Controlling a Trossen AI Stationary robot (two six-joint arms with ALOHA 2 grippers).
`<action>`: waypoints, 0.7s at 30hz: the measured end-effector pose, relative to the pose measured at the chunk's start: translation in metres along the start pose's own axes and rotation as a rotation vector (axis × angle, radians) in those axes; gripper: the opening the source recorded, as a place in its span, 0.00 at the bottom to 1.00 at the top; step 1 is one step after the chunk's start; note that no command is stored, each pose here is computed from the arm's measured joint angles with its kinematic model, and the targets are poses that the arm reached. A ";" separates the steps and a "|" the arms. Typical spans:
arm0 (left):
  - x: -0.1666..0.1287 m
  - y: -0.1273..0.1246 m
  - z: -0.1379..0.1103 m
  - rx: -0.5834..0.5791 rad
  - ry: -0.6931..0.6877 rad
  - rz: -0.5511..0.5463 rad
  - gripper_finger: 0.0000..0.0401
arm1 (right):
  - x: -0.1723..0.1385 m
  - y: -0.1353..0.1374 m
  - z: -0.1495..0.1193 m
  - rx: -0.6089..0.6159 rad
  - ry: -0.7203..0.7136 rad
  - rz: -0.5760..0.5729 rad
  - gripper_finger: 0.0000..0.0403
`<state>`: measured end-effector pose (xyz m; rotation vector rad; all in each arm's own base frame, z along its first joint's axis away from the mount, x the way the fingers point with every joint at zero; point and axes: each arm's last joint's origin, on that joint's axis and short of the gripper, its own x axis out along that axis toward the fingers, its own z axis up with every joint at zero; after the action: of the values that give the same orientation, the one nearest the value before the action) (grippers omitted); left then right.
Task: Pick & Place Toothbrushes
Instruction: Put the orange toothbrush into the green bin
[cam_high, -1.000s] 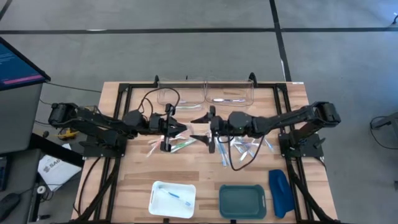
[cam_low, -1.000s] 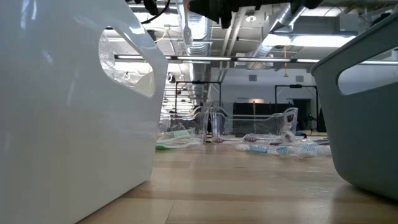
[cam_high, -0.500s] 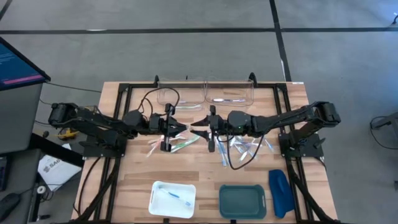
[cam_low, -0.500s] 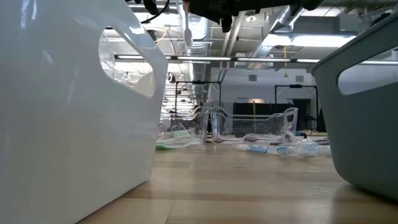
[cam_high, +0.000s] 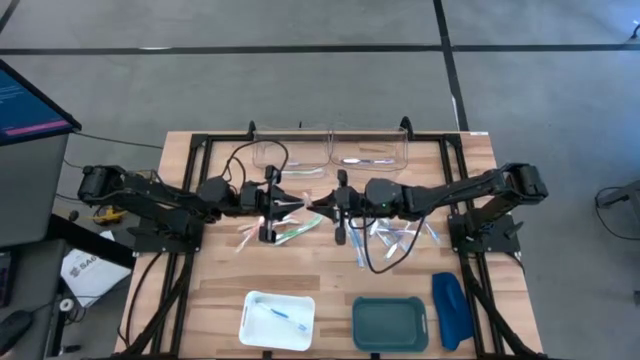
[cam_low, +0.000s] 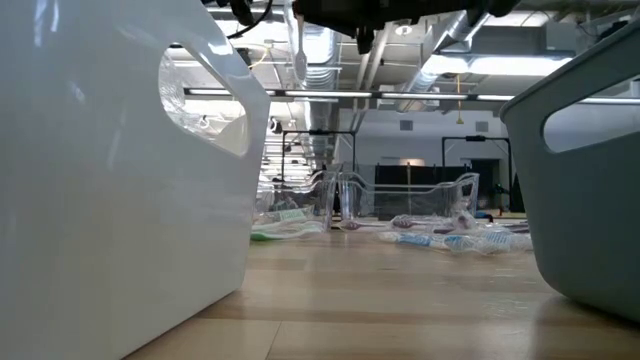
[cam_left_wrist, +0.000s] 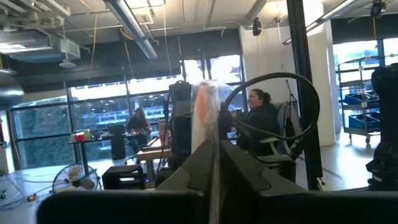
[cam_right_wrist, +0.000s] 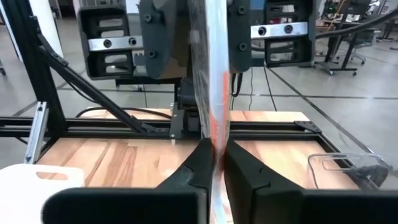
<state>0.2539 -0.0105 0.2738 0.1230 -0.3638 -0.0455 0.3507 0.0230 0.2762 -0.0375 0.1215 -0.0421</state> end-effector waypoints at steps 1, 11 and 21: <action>0.000 0.000 0.000 0.000 0.000 0.000 0.10 | -0.001 0.000 0.000 -0.002 0.008 -0.006 0.03; -0.002 -0.001 0.006 -0.004 -0.005 0.019 0.35 | -0.022 -0.002 0.014 -0.041 0.059 -0.060 0.02; -0.002 -0.001 0.005 -0.005 0.008 0.020 0.39 | -0.069 0.012 0.032 0.026 0.175 -0.081 0.02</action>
<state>0.2499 -0.0115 0.2775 0.1148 -0.3565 -0.0264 0.2864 0.0387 0.3153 -0.0132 0.2948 -0.1282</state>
